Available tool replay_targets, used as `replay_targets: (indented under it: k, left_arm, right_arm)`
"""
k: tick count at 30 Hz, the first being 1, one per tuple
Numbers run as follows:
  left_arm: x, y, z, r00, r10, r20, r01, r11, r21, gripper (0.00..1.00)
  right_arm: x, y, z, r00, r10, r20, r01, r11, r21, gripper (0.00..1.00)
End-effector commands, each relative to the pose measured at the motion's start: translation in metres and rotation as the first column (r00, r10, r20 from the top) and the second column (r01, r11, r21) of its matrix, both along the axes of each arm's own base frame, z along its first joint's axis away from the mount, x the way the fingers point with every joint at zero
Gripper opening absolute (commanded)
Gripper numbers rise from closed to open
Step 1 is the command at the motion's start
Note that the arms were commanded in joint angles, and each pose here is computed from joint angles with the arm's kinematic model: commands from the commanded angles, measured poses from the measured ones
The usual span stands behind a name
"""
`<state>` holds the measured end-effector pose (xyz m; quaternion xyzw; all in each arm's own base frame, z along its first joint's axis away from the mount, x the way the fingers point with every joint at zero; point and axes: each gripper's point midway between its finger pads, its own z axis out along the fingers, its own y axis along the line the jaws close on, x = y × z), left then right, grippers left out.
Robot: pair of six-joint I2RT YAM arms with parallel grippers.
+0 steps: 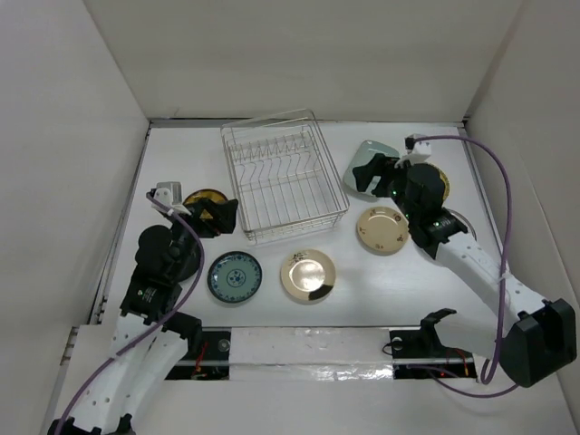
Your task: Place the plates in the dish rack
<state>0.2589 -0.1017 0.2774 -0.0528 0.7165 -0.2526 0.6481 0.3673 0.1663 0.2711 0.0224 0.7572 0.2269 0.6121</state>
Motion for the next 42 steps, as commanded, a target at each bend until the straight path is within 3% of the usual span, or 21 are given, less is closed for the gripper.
replay_targets:
  k: [1,3,4,7,12,13,14,15,16,18,19,22,23,28,30,34,39,42]
  left_arm:
    - [-0.015,0.0,0.038,0.994,-0.015,0.107,0.022,0.997,-0.068,0.99]
    - [-0.024,0.003,0.044,0.986,-0.016,0.165,0.029,0.996,-0.079,0.99]
    - [-0.028,0.001,0.044,0.984,-0.025,0.178,0.04,0.996,-0.08,0.99]
    - [-0.043,-0.001,0.053,0.966,-0.066,0.249,0.086,0.994,-0.07,0.99]
    - [-0.051,0.008,0.056,0.96,-0.051,0.276,0.053,0.999,0.0,0.99]
    - [-0.052,0.01,0.055,0.959,-0.042,0.28,0.041,0.999,0.008,0.97]
    - [-0.053,0.009,0.055,0.959,-0.049,0.281,0.047,0.999,0.012,0.9]
    - [-0.055,0.01,0.056,0.956,-0.047,0.288,0.045,0.999,0.01,0.74]
    - [-0.056,0.008,0.056,0.956,-0.057,0.288,0.056,0.998,0.011,0.38]
    - [-0.059,0.006,0.057,0.954,-0.068,0.292,0.068,0.998,0.012,0.0]
    - [-0.059,0.007,0.056,0.954,-0.067,0.291,0.065,0.998,0.016,0.0]
    - [-0.059,0.008,0.056,0.954,-0.064,0.293,0.061,0.998,0.02,0.0]
    - [-0.059,0.008,0.056,0.954,-0.061,0.294,0.057,0.998,0.02,0.0]
    - [-0.057,0.011,0.054,0.959,-0.036,0.282,0.034,0.999,0.013,0.01]
    - [-0.056,0.013,0.055,0.959,-0.026,0.283,0.024,1.0,0.01,0.06]
    - [-0.056,0.013,0.056,0.958,-0.028,0.285,0.024,1.0,0.016,0.28]
    - [-0.054,0.013,0.054,0.961,-0.026,0.275,0.021,1.0,0.021,0.31]
    - [-0.052,0.012,0.051,0.964,-0.026,0.266,0.02,0.999,0.026,0.31]
  right_arm:
    - [-0.006,-0.016,0.01,0.998,-0.054,0.014,0.052,0.995,0.082,0.83]
    - [-0.009,-0.031,0.011,0.995,-0.1,0.024,0.096,0.989,0.114,0.64]
    - [-0.008,-0.037,0.011,0.992,-0.127,0.017,0.123,0.982,0.142,0.32]
    - [0.0,-0.066,0.004,0.974,-0.224,-0.026,0.225,0.959,0.173,0.0]
    - [0.014,-0.102,-0.019,0.943,-0.306,-0.13,0.327,0.923,0.202,0.0]
    - [0.017,-0.119,-0.021,0.927,-0.346,-0.147,0.372,0.898,0.234,0.0]
    - [0.018,-0.124,-0.026,0.925,-0.345,-0.161,0.377,0.891,0.254,0.0]
    - [0.018,-0.132,-0.031,0.917,-0.357,-0.179,0.395,0.877,0.275,0.0]
    - [0.015,-0.145,-0.048,0.897,-0.381,-0.225,0.435,0.85,0.295,0.02]
    - [0.006,-0.147,-0.076,0.884,-0.36,-0.297,0.443,0.848,0.292,0.11]
    - [0.002,-0.147,-0.088,0.871,-0.361,-0.332,0.455,0.847,0.273,0.23]
    - [-0.018,-0.142,-0.129,0.834,-0.333,-0.439,0.46,0.86,0.221,0.38]
    - [-0.035,-0.14,-0.158,0.795,-0.317,-0.517,0.472,0.859,0.198,0.39]
    - [-0.077,-0.145,-0.208,0.698,-0.324,-0.639,0.542,0.822,0.176,0.45]
    - [-0.087,-0.148,-0.219,0.673,-0.33,-0.662,0.559,0.813,0.164,0.47]
    - [-0.086,-0.147,-0.236,0.649,-0.306,-0.697,0.535,0.835,0.131,0.48]
    - [-0.073,-0.144,-0.245,0.643,-0.275,-0.715,0.509,0.851,0.13,0.47]
    - [-0.064,-0.147,-0.244,0.652,-0.288,-0.701,0.515,0.847,0.131,0.37]
